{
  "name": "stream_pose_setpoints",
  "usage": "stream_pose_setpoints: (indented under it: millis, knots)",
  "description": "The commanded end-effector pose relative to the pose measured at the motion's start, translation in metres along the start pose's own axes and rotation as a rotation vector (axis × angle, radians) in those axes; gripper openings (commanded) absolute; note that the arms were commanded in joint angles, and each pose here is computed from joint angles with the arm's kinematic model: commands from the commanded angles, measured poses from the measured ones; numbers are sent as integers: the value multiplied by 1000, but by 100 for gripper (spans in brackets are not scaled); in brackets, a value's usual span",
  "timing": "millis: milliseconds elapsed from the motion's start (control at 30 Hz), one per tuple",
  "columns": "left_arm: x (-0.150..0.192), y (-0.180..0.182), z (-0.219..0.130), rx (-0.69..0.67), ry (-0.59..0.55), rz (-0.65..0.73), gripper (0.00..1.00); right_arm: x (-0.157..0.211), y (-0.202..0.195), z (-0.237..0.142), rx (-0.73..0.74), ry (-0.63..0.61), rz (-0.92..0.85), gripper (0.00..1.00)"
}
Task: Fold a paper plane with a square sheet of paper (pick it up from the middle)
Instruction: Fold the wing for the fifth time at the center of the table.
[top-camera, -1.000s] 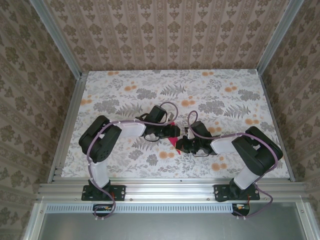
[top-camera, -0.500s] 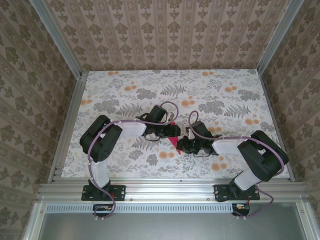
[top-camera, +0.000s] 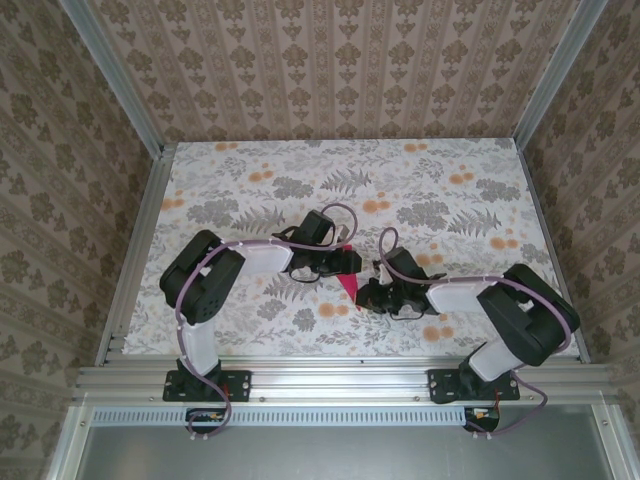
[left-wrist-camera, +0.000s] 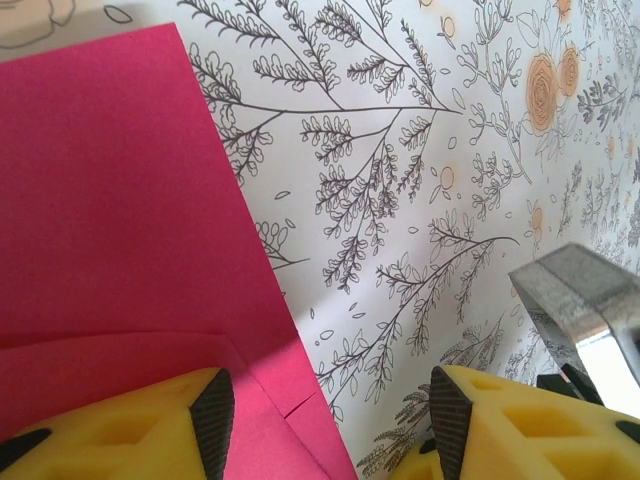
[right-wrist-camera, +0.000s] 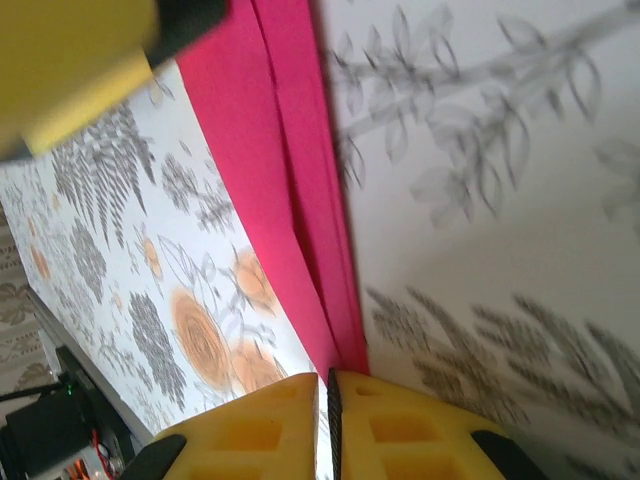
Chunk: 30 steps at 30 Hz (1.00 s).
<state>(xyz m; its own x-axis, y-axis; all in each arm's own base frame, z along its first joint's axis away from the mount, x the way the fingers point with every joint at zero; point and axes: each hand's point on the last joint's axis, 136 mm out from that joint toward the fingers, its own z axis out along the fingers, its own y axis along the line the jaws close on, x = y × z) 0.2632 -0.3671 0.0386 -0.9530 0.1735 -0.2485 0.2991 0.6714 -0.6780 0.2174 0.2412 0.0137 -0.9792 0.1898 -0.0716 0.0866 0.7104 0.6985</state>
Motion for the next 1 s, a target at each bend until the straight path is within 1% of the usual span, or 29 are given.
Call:
stream_pose_setpoints:
  millis: [0,133,233,300,367,433,467,533,633,800,967]
  knots:
    - [1,13,5,-35,15,-13,58,34,-19,-8,45,101,12,14]
    - [-1,9,5,-22,12,-10,58,46,-18,-16,35,137,-5,14]
    - [-1,-3,1,5,16,5,58,39,-16,-29,60,79,-32,15]
    - [-5,-14,-8,9,3,17,58,29,-14,-41,86,8,-47,16]
    - [-9,-22,-21,-1,-25,22,59,18,-15,-55,125,-81,-59,20]
    - [-14,-29,-38,-23,-71,24,61,5,-16,-72,156,-185,-67,22]
    - [-15,-31,-44,-37,-89,24,62,0,-17,-79,167,-227,-70,26]
    - [-13,-28,-58,-103,-111,15,64,-8,-20,-94,180,-312,-69,32]
    - [-4,-13,-70,-231,-97,-12,67,-13,-18,-107,158,-385,-74,44]
    - [15,0,-66,-371,-22,-43,65,-14,-20,-113,134,-430,-78,52]
    - [23,7,-61,-455,-12,-74,64,-13,-21,-110,124,-422,-70,56]
